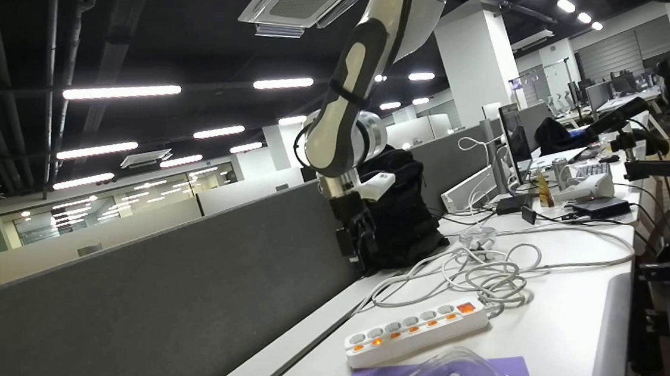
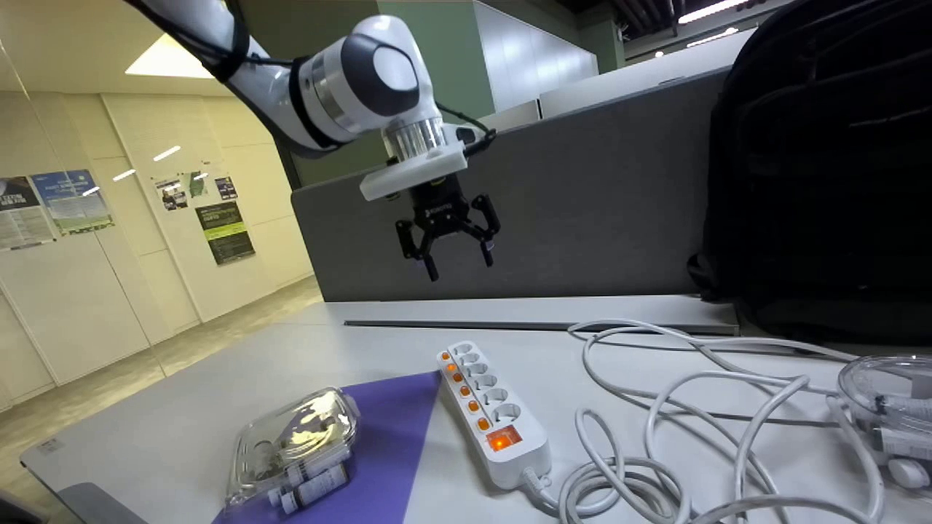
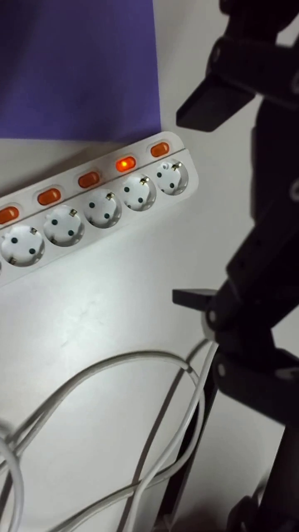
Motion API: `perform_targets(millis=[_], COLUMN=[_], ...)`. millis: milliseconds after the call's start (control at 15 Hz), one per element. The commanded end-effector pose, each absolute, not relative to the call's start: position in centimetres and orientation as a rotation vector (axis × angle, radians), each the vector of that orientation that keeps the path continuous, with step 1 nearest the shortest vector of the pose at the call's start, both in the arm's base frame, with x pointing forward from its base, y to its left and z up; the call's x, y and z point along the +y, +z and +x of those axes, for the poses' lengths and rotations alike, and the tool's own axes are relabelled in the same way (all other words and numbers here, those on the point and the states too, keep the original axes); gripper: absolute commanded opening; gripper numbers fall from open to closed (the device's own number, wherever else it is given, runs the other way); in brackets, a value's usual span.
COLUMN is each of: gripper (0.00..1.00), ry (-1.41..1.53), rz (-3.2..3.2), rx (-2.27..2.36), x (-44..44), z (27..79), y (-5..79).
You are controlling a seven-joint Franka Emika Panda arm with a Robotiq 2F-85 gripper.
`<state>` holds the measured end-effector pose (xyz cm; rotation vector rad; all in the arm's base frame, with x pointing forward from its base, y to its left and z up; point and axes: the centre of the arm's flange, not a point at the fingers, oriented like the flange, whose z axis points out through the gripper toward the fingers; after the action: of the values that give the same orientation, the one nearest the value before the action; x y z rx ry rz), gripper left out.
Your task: Press on one of the switches on the adapter
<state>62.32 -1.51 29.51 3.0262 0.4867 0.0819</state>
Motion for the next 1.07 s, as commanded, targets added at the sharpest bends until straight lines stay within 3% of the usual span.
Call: perform_targets(millis=[0, 600, 733, 1000], gripper=[0.66, 0.05, 0.0, 0.0], ry=[0.123, 0.136, 0.134, 0.146], rz=[3.001, 3.008, 3.007, 3.018], rx=[0.602, 0.805, 0.823, 0.783], x=[0.7, 3.9, 4.1, 3.9], z=[64.0, 63.5, 63.3, 62.5], y=[25.3, 19.0, 18.7, 18.9])
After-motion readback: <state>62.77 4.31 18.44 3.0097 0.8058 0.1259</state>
